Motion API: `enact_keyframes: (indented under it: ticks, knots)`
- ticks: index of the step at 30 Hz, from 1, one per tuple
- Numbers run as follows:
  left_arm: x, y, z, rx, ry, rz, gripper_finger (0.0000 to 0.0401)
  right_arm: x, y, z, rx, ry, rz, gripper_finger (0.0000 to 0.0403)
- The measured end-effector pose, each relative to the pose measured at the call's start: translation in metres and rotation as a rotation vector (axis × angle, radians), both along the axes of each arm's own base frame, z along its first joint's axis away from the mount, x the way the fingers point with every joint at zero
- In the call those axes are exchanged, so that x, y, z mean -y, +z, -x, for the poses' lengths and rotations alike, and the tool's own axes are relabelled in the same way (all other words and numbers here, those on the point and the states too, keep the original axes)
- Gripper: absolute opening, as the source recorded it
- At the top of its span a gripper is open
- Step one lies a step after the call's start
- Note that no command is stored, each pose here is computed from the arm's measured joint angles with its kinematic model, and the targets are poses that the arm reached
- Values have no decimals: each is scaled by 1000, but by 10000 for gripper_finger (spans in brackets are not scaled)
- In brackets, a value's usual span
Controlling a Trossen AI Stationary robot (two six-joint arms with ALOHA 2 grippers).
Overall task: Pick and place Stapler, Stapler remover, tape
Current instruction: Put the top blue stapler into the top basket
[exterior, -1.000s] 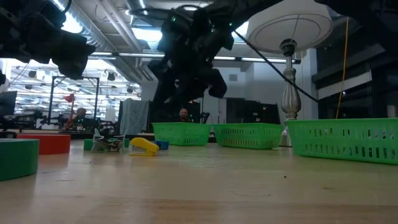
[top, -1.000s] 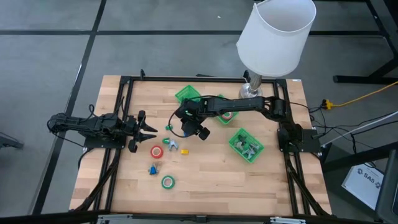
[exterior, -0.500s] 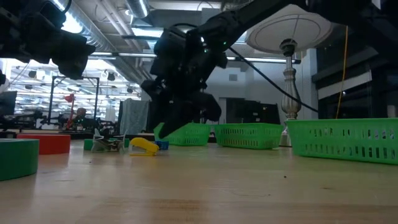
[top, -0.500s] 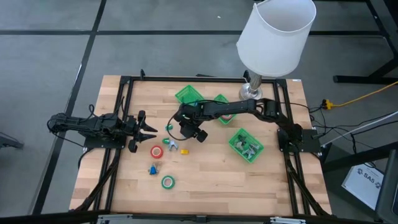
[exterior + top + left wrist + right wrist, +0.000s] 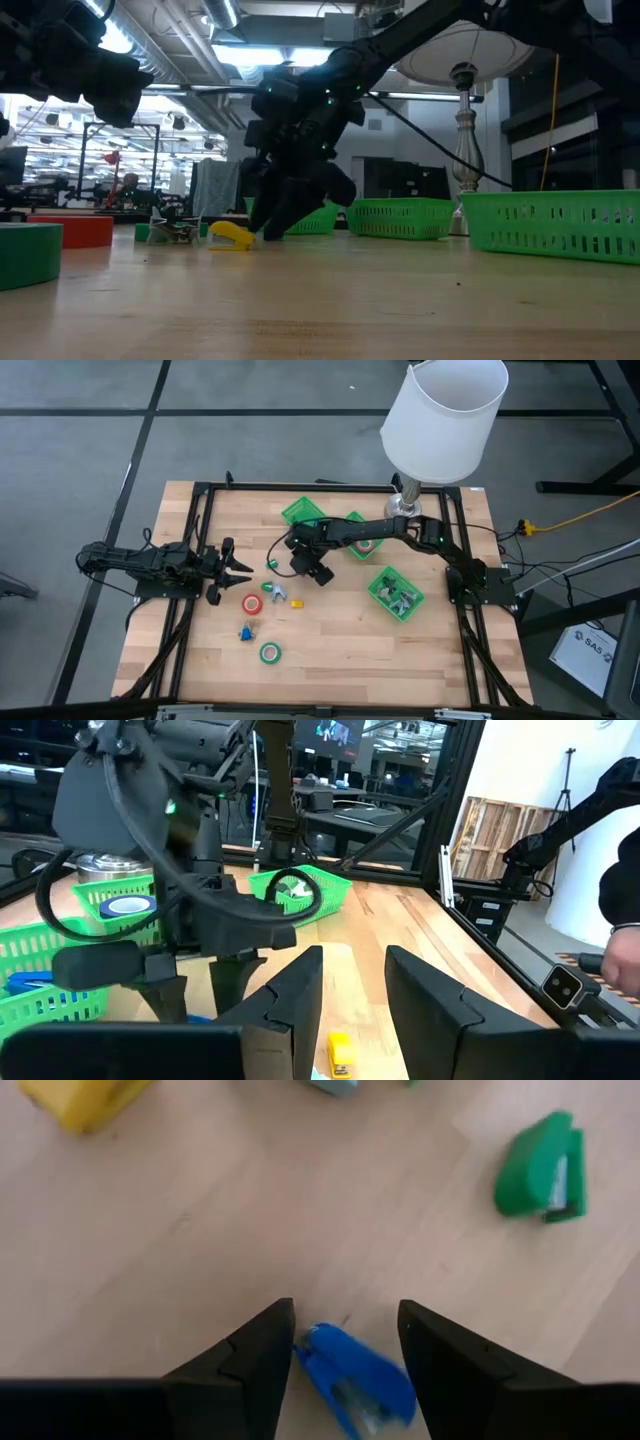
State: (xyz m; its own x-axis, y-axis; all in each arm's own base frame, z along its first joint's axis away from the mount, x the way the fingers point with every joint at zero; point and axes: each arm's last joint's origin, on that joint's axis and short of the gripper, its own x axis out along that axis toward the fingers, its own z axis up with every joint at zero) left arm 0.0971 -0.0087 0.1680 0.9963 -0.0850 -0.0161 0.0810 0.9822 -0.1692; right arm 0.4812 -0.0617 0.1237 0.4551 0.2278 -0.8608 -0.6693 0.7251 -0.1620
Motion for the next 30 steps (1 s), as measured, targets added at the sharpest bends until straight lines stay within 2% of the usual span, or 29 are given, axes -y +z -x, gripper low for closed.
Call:
enact_keyframes:
  ticks: [8, 16, 21, 25, 30]
  knots:
    - [0, 0, 0, 0, 0, 0, 107, 0, -5, 3, -88, -168, -91, 174]
    - [0, 0, 0, 0, 0, 0, 107, -6, -6, 3, -147, -329, -159, 94]
    - [0, 0, 0, 0, 0, 0, 107, -9, -2, 4, -148, -358, -160, 60]
    - [0, 0, 0, 0, 0, 0, 107, -9, 7, 4, -143, -371, -134, 74]
    - [0, 0, 0, 0, 0, 0, 107, -8, 38, 0, -94, -374, -130, 138]
